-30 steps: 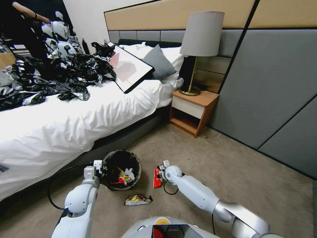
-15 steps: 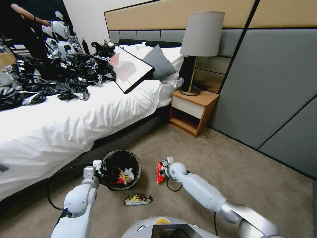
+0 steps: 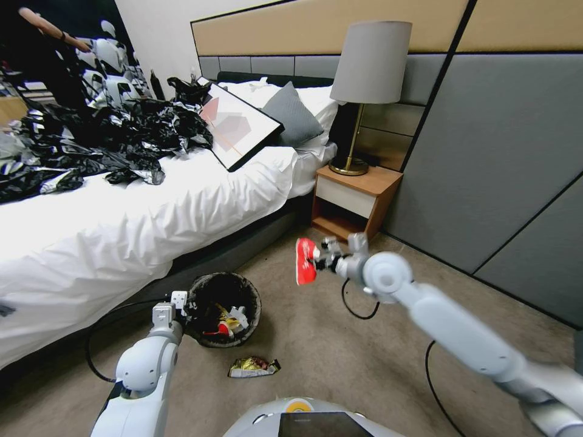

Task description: Pick up the trash bin, then pick up the garbage from the floor and place it into the trash bin.

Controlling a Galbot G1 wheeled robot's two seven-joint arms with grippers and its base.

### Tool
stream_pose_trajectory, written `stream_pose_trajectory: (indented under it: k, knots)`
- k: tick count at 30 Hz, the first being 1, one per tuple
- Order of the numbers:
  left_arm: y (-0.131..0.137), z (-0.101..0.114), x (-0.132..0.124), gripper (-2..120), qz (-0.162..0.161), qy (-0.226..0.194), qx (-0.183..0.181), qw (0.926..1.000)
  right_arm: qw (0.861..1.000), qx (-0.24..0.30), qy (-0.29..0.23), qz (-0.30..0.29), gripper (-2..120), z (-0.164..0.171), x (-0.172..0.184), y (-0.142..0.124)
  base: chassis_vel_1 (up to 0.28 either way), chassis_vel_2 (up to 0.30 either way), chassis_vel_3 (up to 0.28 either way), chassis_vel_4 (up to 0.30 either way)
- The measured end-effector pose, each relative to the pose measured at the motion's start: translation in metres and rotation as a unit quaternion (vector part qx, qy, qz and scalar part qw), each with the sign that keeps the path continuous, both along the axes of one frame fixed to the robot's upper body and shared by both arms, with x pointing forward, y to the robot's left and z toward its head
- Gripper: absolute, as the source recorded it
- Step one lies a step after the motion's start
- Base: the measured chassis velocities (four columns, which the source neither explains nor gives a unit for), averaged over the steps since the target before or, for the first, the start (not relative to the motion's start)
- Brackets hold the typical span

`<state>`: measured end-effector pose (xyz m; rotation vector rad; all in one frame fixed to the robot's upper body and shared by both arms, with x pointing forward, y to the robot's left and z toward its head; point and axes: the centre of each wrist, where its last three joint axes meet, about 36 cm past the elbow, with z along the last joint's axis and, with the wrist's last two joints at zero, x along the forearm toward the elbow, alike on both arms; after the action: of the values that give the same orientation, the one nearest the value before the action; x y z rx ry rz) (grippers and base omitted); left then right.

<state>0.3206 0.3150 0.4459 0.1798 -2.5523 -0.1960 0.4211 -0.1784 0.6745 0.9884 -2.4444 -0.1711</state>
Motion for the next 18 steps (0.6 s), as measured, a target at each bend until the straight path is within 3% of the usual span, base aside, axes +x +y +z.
stream_pose_trajectory:
  k: [1,3,8,13,16,18]
  knots:
    - [0.000,0.000,0.000,0,0.000,0.000,0.000,1.0000,1.000,0.000,0.000,0.000,0,0.000,0.000,0.000,0.000,0.000,0.000,0.000]
    - [0.000,-0.001,-0.001,0,0.000,0.002,0.000,1.0000,0.998,0.018,-0.024,0.051,0,0.038,-0.007,0.019,0.000,0.000,0.000,0.000]
    - [0.001,0.000,-0.001,0,0.001,0.001,-0.001,1.0000,0.993,0.012,-0.027,0.113,0,0.057,-0.005,0.056,0.000,0.000,0.000,0.000]
    - [0.001,-0.001,0.000,0,0.001,0.002,-0.001,1.0000,0.989,-0.013,-0.005,0.145,0,0.041,0.001,0.094,0.000,0.000,0.000,0.000]
    - [-0.001,-0.003,0.002,0,0.001,0.002,-0.004,1.0000,0.984,-0.036,0.020,0.172,0,0.011,0.000,0.133,0.000,0.000,0.000,0.000]
    - [-0.001,-0.003,0.002,0,0.001,0.002,-0.004,1.0000,0.983,-0.041,0.028,0.179,0,0.003,-0.002,0.141,0.000,0.000,0.000,0.000]
